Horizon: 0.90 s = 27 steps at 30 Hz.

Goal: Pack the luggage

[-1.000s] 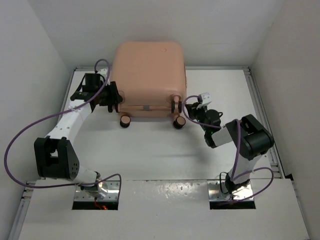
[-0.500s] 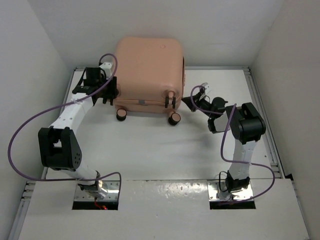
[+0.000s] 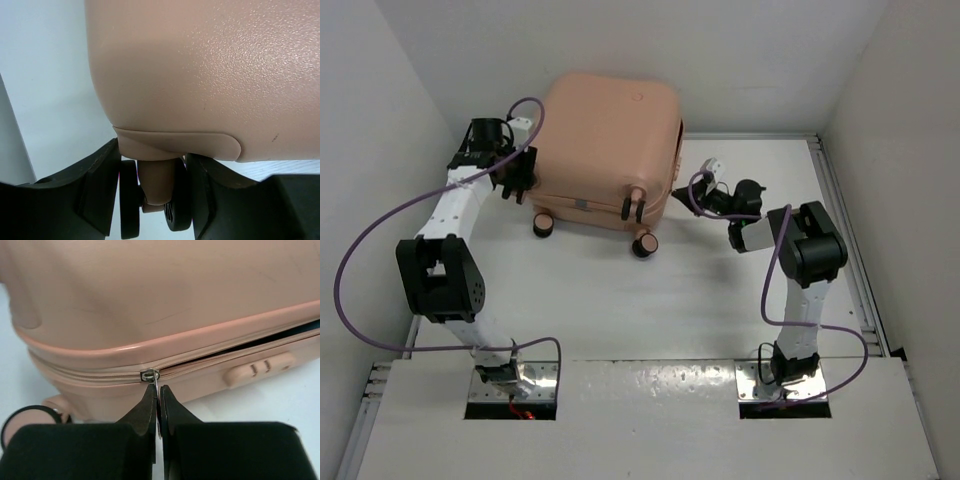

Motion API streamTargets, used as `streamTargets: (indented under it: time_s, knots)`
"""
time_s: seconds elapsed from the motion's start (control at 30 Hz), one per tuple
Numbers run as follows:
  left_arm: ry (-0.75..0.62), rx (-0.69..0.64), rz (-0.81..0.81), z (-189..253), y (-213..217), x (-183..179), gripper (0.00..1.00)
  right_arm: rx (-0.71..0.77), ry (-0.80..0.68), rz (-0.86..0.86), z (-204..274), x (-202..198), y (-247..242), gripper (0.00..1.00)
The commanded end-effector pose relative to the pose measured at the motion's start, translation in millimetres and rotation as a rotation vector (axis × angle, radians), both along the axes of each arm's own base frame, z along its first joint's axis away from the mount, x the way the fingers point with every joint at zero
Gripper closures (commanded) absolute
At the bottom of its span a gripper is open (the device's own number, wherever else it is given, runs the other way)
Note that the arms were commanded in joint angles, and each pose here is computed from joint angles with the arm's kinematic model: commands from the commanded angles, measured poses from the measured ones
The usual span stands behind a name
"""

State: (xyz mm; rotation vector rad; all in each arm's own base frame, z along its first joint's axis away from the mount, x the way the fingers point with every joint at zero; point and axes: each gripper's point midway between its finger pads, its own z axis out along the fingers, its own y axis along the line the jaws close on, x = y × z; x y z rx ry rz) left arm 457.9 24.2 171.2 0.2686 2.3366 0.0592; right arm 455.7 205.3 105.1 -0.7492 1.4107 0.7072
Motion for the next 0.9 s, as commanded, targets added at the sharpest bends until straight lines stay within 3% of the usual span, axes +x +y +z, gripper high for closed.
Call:
streamTargets:
  time_s: [0.0, 0.23, 0.53, 0.63, 0.77, 0.8, 0.83, 0.87]
  knots:
    - [-0.283, 0.291, 0.338, 33, 128, 69, 0.99, -0.026, -0.272, -0.371, 83, 70, -91, 1.0]
    - [-0.287, 0.328, 0.332, 29, 130, 89, 1.0, -0.019, -0.256, -0.405, 86, 99, -108, 1.0]
    - [-0.294, 0.371, 0.334, 30, 134, 105, 1.0, -0.05, -0.308, -0.652, 57, 194, -144, 1.0]
    - [-0.291, 0.382, 0.327, 27, 132, 111, 1.0, -0.035, -0.397, -0.735, 79, 229, -156, 1.0]
    - [-0.273, 0.368, 0.324, 18, 121, 115, 1.0, -0.05, -0.38, -0.805, 59, 258, -168, 1.0]
    - [-0.273, 0.368, 0.323, 18, 121, 115, 1.0, -0.024, -0.44, -0.824, 81, 271, -171, 1.0]
    - [-0.266, 0.367, 0.313, 13, 116, 117, 1.0, -0.023, -0.44, -0.826, 79, 275, -169, 1.0]
    - [-0.266, 0.367, 0.313, 13, 116, 117, 1.0, -0.057, -0.366, -0.823, 33, 284, -169, 1.0]
